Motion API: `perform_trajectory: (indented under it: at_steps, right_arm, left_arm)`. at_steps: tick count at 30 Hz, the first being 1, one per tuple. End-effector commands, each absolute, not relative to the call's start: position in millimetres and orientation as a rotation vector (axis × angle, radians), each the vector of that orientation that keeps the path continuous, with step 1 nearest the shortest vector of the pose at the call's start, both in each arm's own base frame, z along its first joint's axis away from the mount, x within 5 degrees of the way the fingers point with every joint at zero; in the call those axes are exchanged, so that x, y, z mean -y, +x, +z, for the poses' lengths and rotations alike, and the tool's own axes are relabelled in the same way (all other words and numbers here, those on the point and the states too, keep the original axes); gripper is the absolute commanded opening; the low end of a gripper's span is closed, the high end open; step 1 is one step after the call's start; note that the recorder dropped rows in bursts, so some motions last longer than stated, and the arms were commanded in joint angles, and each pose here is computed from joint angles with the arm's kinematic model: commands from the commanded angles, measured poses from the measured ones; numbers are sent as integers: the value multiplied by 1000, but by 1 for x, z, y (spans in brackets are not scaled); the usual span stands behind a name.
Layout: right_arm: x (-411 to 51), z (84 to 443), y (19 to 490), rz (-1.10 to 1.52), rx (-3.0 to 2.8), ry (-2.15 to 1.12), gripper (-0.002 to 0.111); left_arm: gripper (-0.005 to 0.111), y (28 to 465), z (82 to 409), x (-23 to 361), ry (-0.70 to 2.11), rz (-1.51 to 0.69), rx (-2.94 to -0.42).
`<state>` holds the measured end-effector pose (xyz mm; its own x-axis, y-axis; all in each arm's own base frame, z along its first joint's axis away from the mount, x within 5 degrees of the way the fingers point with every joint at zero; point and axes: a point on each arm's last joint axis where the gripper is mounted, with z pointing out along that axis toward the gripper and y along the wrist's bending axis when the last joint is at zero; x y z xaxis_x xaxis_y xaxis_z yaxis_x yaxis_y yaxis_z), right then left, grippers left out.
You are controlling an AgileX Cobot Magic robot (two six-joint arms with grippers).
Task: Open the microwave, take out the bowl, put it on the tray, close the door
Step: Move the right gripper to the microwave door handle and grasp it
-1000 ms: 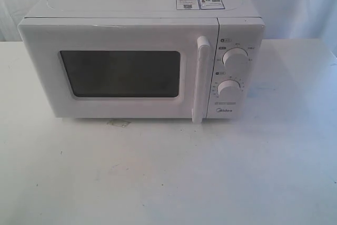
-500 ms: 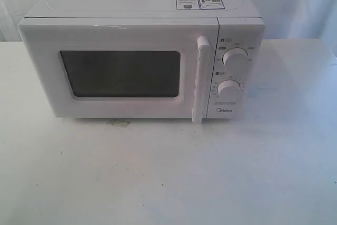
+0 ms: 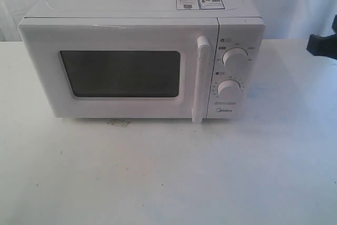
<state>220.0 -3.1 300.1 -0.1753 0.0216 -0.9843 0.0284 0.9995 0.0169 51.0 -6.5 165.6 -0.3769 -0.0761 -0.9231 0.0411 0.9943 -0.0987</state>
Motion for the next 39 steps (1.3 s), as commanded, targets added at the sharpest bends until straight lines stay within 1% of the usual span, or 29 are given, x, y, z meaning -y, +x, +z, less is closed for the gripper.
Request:
perform_trajectory:
  at_steps: [1,3,5,7,9,10,11,13,15,16,17,19,21,25,28,30,32,33,36,39]
  right_arm:
    - [0,277,240,59,-1916,93,0]
    - [-9,269,245,49,-1993,6,0]
    - [-23,270,247,37,-2031,-132,0]
    - [-47,280,246,42,-2095,-310,0]
    - [-68,295,244,117,-2163,-494,0]
    - [-84,304,242,290,-2183,-636,0]
    - [-93,309,239,405,-2159,-778,0]
    - [-123,333,211,924,-1840,-1355,0]
    - [-126,339,215,917,-1715,-1446,0]
    - [-125,338,220,881,-1765,-1383,0]
    - [-115,337,242,713,-1883,-1131,0]
    - [-94,338,266,499,-1980,-804,0]
    - [-72,339,276,391,-1995,-672,0]
    - [-43,327,290,386,-2075,-531,0]
    - [-17,307,303,495,-2150,-422,0]
    - [-4,294,307,659,-2137,-479,0]
    - [-2,285,307,950,-1998,-629,0]
    - [0,279,313,997,-1939,-624,0]
    - [-4,263,319,1023,-1934,-639,0]
    - [-24,253,311,955,-1852,-888,0]
  left_arm:
    - [0,51,165,7,-27,-133,-1951]
    - [0,51,165,7,-27,-133,-1951]
    - [0,51,165,7,-27,-133,-1951]
    - [0,51,165,7,-27,-133,-1951]
    - [0,51,165,7,-27,-133,-1951]
    - [0,51,165,7,-27,-133,-1951]
    - [0,51,165,7,-27,-133,-1951]
    - [0,51,165,7,-27,-133,-1951]
    - [0,51,165,7,-27,-133,-1951]
    - [0,51,165,7,-27,-133,-1951]
    - [0,51,165,7,-27,-133,-1951]
    - [0,51,165,7,-27,-133,-1951]
    - [0,51,165,7,-27,-133,-1951]
    - [0,51,165,7,-27,-133,-1951]
    - [0,51,165,7,-27,-133,-1951]
    - [0,51,165,7,-27,-133,-1951]
    - [0,51,165,7,-27,-133,-1951]
    - [0,51,165,7,-27,-133,-1951]
    - [0,51,165,7,-27,-133,-1951]
    - [0,51,165,7,-27,-133,-1951]
